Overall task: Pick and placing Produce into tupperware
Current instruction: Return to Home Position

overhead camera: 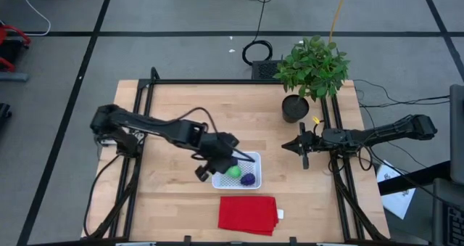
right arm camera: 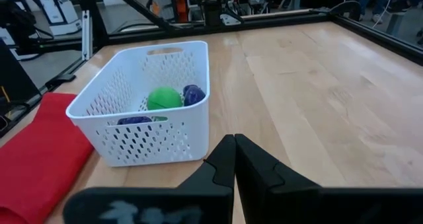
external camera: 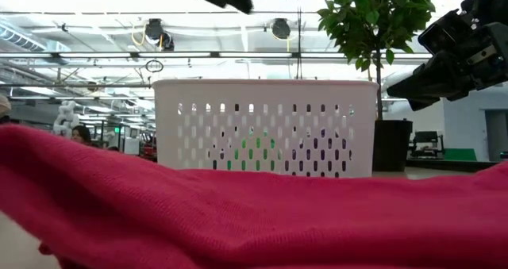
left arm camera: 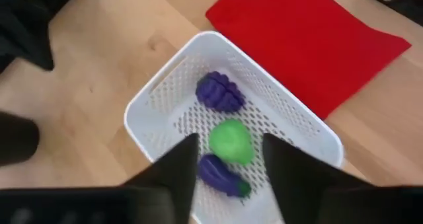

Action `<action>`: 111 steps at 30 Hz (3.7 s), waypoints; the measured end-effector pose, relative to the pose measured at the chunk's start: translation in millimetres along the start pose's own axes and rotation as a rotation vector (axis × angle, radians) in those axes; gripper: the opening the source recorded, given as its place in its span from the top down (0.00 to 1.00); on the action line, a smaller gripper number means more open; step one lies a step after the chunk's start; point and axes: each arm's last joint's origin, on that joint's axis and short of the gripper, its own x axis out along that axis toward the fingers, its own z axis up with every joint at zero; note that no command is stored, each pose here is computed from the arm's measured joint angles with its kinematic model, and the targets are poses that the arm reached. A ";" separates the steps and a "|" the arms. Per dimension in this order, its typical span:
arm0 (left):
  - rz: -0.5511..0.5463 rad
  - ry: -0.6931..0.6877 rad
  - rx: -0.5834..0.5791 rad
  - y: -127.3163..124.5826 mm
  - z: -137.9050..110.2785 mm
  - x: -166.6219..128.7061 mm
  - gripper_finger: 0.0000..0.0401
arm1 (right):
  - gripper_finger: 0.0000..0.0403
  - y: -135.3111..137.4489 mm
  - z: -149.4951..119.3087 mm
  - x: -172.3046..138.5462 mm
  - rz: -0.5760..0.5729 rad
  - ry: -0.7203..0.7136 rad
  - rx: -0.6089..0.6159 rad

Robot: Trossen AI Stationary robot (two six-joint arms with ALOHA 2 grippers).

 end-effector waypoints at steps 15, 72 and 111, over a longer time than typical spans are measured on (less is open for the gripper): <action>0.125 -0.073 -0.316 -45.7 -69.9 -20.6 0.98 | 1.00 0.1 -0.6 0.7 0.002 0.006 0.003; 0.493 -0.459 -0.625 -134.3 -189.9 73.1 0.99 | 1.00 13.3 -15.2 64.7 0.142 0.145 -0.036; 0.541 -0.435 -0.605 -132.0 -184.6 73.6 1.00 | 1.00 18.1 -14.0 95.3 0.192 0.128 -0.055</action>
